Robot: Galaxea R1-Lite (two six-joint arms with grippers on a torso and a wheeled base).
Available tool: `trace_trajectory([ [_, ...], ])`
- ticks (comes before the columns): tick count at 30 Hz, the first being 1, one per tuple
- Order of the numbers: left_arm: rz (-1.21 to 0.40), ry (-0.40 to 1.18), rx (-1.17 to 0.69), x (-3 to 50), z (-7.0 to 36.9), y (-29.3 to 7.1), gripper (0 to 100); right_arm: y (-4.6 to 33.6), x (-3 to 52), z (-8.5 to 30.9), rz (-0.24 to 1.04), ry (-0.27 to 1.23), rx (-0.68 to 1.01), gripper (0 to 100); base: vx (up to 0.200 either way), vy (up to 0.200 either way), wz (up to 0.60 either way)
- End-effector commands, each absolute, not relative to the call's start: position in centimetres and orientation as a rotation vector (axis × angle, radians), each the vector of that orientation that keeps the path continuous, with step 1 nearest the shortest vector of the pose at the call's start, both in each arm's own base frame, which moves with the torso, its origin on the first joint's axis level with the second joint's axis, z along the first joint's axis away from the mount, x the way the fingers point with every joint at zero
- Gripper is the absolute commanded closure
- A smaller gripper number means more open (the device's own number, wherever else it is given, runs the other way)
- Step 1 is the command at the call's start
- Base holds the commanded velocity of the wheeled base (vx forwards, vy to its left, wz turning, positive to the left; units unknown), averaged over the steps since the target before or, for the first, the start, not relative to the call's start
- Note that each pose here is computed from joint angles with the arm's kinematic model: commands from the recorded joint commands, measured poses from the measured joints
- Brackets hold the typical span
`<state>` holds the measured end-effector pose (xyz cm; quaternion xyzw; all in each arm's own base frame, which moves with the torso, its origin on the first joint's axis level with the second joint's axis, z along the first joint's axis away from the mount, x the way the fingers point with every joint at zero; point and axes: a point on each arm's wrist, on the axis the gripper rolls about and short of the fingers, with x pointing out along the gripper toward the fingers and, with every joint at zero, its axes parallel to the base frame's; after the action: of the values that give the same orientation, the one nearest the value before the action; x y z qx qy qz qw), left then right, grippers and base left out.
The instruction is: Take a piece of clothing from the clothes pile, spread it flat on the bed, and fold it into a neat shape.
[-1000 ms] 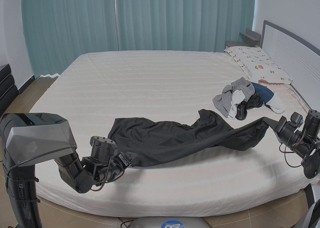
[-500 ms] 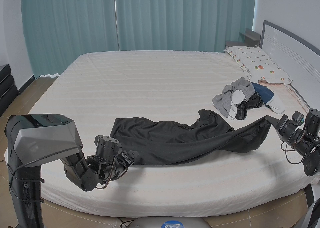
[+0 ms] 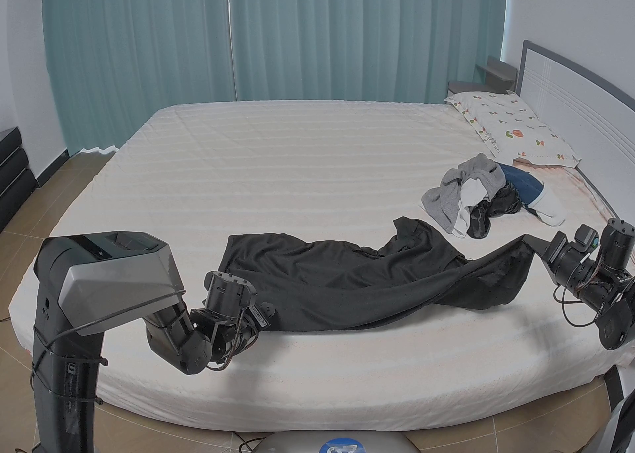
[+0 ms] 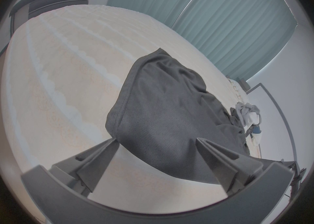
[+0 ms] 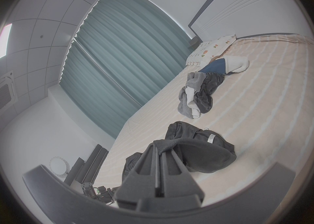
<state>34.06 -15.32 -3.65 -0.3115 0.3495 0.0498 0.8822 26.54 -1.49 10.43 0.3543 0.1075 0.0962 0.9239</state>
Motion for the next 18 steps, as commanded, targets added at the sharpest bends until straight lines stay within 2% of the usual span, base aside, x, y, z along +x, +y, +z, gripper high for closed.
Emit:
trace_trajectory([
  [1,0.135,0.725,-0.644,35.3,-3.9,-15.3,100,-1.5,26.6,10.2,0.197,0.228,0.728,100,0.0,0.0,0.0],
  [7,0.265,0.662,-0.653,36.6,-3.3,-12.3,100,-1.6,26.8,9.7,0.188,0.243,0.733,100,0.0,0.0,0.0],
  [11,0.274,0.612,-0.687,36.4,-0.8,-11.1,100,-1.5,26.9,9.0,0.181,0.271,0.737,100,0.0,0.0,0.0],
  [18,0.286,0.641,-0.66,38.0,1.6,-10.7,100,-0.6,29.6,7.0,0.194,0.339,0.74,100,0.0,0.0,0.0],
])
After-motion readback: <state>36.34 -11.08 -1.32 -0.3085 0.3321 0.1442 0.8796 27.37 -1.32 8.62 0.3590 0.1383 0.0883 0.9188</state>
